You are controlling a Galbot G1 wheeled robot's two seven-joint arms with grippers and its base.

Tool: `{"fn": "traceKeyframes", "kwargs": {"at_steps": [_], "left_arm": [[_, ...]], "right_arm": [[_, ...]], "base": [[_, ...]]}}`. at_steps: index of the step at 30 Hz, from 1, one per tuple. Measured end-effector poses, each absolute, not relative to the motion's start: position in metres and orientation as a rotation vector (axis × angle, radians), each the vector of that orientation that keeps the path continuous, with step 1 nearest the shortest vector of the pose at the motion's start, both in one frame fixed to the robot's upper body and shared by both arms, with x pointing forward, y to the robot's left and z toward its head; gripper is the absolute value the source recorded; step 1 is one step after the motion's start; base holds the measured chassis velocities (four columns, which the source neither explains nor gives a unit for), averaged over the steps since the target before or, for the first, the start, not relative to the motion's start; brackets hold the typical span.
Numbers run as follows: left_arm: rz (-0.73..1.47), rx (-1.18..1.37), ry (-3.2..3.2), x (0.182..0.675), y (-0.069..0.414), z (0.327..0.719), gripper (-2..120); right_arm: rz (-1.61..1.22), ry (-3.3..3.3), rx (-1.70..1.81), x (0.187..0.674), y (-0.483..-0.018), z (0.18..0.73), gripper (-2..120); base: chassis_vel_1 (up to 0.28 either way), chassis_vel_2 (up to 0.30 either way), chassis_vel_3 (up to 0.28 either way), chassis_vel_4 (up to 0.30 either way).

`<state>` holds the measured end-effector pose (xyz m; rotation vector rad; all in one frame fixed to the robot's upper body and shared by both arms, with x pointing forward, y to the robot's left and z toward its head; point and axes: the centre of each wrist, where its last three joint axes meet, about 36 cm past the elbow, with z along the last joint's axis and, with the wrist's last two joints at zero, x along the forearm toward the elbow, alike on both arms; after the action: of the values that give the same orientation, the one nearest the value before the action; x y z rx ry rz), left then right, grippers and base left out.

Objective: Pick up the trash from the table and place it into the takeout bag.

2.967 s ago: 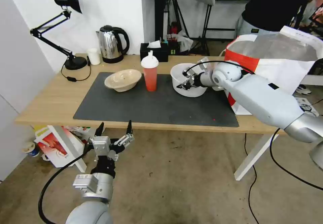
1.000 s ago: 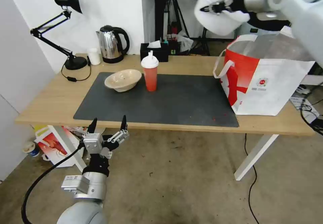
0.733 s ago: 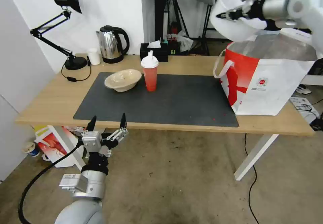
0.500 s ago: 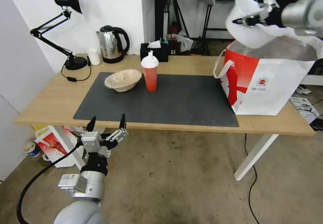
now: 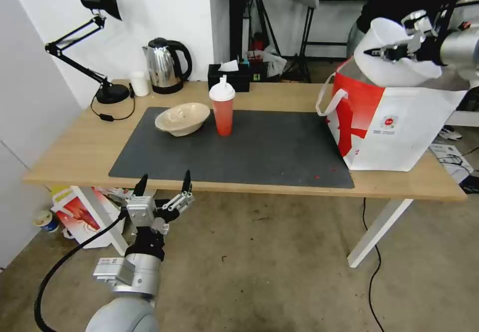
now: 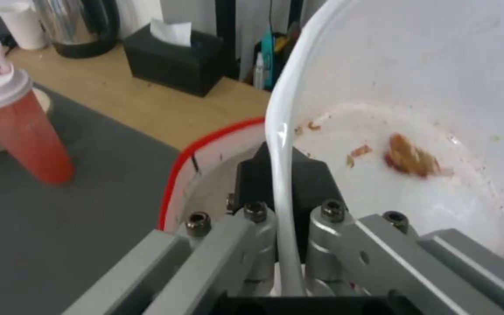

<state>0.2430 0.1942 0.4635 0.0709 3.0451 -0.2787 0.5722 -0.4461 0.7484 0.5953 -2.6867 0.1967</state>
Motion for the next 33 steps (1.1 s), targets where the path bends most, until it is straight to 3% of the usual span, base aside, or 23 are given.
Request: {"fn": "traceKeyframes", "kwargs": {"at_steps": [15,16,20,27,31,33], "left_arm": [[-0.283,0.064,3.047,0.243,0.194,0.462,100],[-0.282,0.063,3.046,0.243,0.194,0.462,100],[-0.282,0.062,3.046,0.243,0.194,0.463,100],[-0.286,0.065,3.04,0.243,0.192,0.465,100],[-0.288,0.066,3.038,0.242,0.192,0.466,100],[-0.291,0.066,3.035,0.24,0.192,0.468,100]], "right_arm": [[0.173,-2.665,0.629,0.576,-0.434,0.732,2],[0.173,-2.667,0.634,0.576,-0.433,0.733,10],[0.168,-2.673,0.632,0.575,-0.432,0.735,20],[0.169,-2.692,0.617,0.57,-0.431,0.742,50],[0.176,-2.695,0.612,0.568,-0.431,0.744,59],[0.182,-2.697,0.612,0.566,-0.431,0.745,69]], "base": [[0.0,0.0,0.0,0.0],[0.0,0.0,0.0,0.0],[0.0,0.0,0.0,0.0],[0.0,0.0,0.0,0.0],[0.0,0.0,0.0,0.0],[0.0,0.0,0.0,0.0]]}}
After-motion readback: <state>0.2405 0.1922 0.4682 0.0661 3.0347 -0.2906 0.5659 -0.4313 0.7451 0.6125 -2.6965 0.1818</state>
